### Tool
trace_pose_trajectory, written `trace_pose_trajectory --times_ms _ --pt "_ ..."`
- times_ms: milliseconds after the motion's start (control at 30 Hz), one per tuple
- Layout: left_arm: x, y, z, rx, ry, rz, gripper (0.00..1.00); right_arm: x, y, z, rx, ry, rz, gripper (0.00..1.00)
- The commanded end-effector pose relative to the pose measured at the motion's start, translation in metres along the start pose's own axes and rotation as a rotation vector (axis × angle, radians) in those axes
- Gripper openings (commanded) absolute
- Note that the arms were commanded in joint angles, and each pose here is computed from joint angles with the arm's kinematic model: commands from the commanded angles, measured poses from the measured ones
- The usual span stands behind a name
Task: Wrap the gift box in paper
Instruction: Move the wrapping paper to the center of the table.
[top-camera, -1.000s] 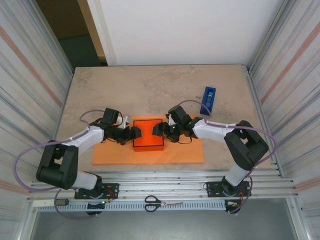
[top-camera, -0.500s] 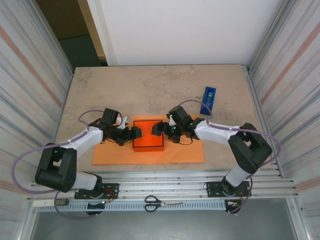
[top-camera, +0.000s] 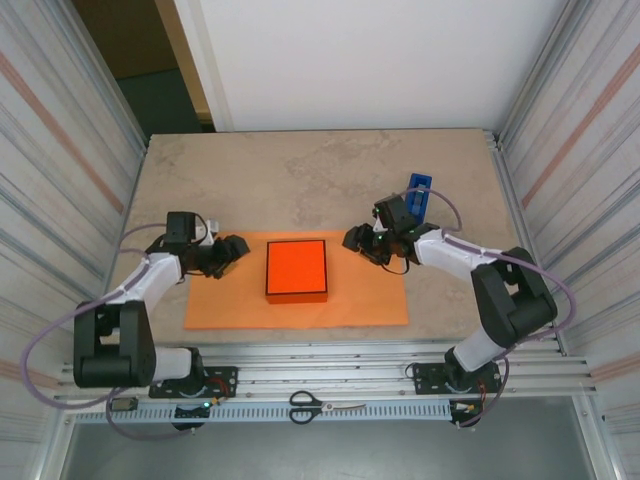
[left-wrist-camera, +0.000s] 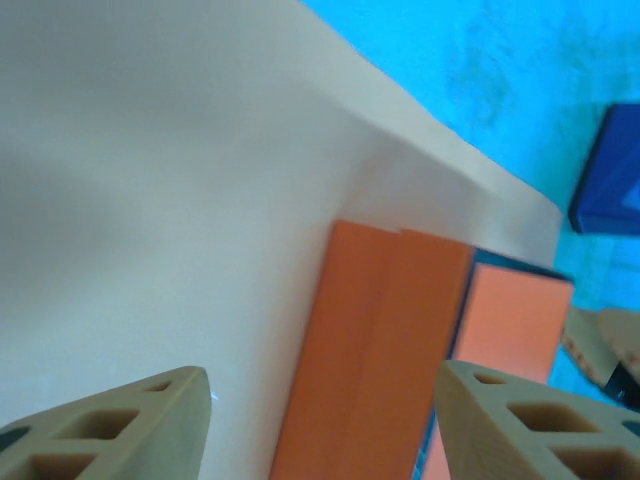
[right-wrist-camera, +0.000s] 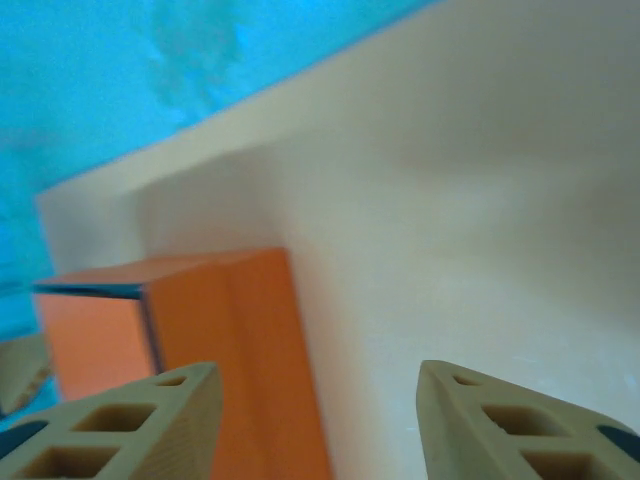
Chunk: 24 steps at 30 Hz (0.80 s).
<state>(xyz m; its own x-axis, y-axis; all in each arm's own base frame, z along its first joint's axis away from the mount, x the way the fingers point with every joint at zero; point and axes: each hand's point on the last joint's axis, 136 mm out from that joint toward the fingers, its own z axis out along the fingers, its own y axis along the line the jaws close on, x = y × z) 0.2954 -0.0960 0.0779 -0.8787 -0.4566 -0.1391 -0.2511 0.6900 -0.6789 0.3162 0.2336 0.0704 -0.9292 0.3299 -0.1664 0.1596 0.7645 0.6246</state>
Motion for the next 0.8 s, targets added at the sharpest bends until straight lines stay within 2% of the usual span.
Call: trace_pose_trajectory --times_ms 0,100,400,767 --pt "-0.013 -0.003 0.004 0.012 -0.004 -0.011 0.55 0.0 -0.01 0.011 0.063 0.036 -0.031 0.46" --pt "-0.019 0.007 0.013 -0.016 -0.018 -0.025 0.53 -0.004 -0.016 0.021 0.091 0.052 -0.047 0.4" --pt "-0.024 0.036 0.04 -0.084 0.004 -0.073 0.48 -0.016 -0.031 0.038 0.116 0.075 -0.025 0.4" --pt "-0.037 0.046 0.043 -0.117 -0.014 -0.094 0.49 -0.04 -0.031 0.055 0.09 0.09 -0.007 0.4"
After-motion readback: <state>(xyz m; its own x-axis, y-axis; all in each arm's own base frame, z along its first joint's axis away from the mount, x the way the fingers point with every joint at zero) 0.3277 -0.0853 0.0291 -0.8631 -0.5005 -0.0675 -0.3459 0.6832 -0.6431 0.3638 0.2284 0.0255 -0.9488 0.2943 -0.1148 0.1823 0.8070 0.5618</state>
